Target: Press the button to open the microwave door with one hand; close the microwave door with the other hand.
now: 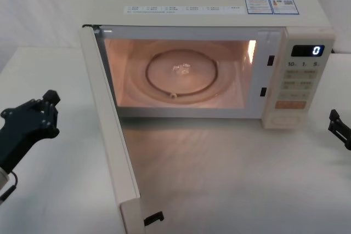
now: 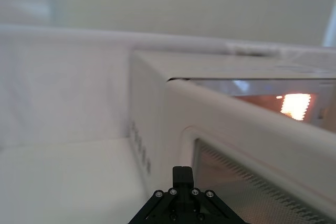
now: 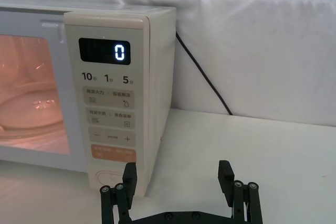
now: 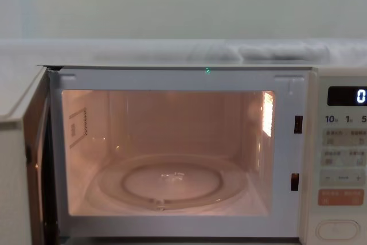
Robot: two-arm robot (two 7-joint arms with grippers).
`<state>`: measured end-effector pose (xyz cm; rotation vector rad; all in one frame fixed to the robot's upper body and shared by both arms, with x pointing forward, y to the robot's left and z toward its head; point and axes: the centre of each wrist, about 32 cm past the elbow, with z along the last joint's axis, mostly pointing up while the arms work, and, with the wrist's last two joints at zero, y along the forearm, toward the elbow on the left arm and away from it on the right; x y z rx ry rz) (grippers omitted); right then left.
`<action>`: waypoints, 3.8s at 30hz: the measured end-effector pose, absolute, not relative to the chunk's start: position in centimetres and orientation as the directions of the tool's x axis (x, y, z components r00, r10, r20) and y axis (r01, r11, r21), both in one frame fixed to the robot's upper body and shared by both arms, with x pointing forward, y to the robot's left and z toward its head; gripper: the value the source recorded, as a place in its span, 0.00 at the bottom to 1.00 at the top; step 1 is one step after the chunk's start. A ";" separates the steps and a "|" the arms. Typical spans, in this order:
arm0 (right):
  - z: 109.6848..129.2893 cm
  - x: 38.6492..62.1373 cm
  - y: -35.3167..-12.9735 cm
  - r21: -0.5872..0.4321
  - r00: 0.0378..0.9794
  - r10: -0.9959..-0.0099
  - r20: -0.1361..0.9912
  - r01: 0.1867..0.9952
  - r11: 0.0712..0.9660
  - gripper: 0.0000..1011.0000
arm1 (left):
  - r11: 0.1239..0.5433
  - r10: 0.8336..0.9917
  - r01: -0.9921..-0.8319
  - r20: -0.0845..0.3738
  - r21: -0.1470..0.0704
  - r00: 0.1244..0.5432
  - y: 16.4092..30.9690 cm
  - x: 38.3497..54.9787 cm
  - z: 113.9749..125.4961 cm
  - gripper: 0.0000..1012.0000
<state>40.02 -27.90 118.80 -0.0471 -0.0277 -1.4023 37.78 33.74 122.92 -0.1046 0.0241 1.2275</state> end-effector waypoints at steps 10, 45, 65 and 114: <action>118.8 40.0 -27.9 -0.017 0.168 -0.985 0.047 0.986 0.167 0.99 | 0.471 0.879 -0.875 -0.020 -0.116 0.476 33.5 38.8 124.3 0.00; 118.8 40.0 -27.9 -0.017 0.168 -0.985 0.047 0.986 0.167 0.99 | 0.749 0.659 -0.653 0.021 -0.116 0.752 27.1 43.2 124.6 0.00; 118.8 40.0 -27.9 -0.017 0.168 -0.985 0.047 0.986 0.167 0.99 | 0.845 0.533 -0.529 0.037 -0.082 0.846 24.1 45.5 124.4 0.00; 118.8 40.0 -27.9 -0.017 0.168 -0.985 0.047 0.986 0.167 0.99 | 0.752 0.654 -0.645 0.037 -0.131 0.755 18.7 50.8 124.2 0.00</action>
